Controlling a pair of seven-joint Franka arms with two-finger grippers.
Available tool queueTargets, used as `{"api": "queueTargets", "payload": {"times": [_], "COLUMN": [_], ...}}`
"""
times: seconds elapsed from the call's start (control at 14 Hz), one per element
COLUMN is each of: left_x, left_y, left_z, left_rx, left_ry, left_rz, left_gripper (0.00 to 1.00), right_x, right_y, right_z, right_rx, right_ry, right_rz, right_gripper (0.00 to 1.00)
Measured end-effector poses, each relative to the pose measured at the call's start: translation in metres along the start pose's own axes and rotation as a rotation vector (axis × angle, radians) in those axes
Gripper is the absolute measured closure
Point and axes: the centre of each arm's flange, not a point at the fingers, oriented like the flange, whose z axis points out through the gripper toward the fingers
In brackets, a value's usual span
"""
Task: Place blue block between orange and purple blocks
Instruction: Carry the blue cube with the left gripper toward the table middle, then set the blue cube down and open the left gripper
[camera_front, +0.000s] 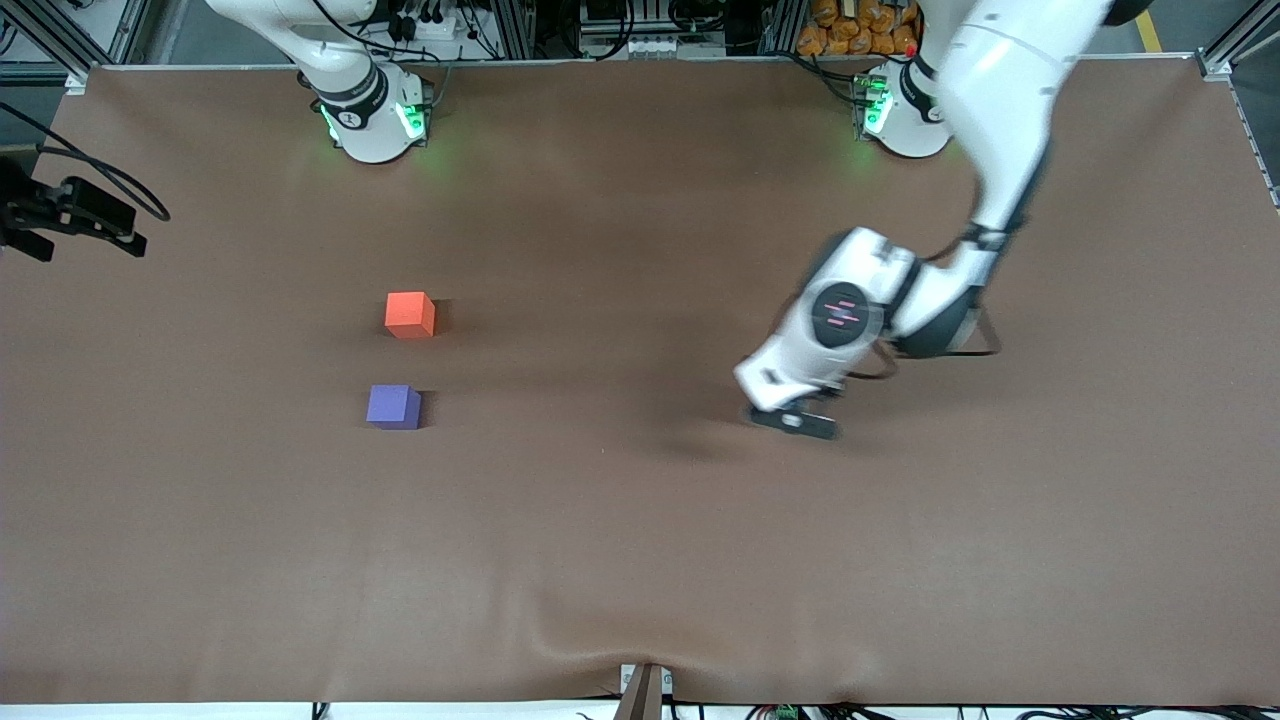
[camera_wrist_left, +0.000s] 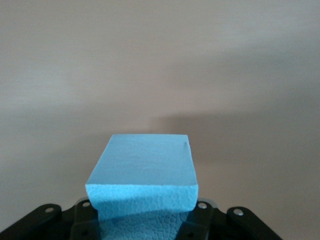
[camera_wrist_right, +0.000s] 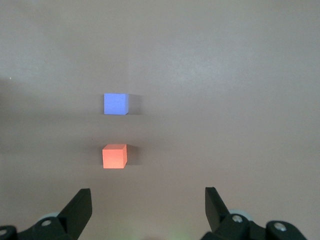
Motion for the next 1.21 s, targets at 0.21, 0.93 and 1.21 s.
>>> {"api": "queueTargets", "payload": {"times": [0.21,0.93,1.21], "left_x": [-0.016,-0.071,-0.016], "left_y": [0.097,0.225,0.176], "left_z": [0.016,0.067,-0.018], "left_rx": [-0.05,-0.055,-0.058], "left_ry": [-0.014,0.017,0.167], "left_rz": [-0.063,-0.072,-0.121], "left_gripper": [0.44,0.21,0.0], "right_x": [0.014,0.049,0.05], "right_y": [0.003,-0.031,-0.058], "right_z": [0.024,0.113,0.116], "right_rx": [0.004,0.203,0.2], "right_ry": [-0.046,-0.175,-0.176], "right_rz": [0.002,-0.024,-0.002], "right_gripper": [0.0,0.0,0.0]}}
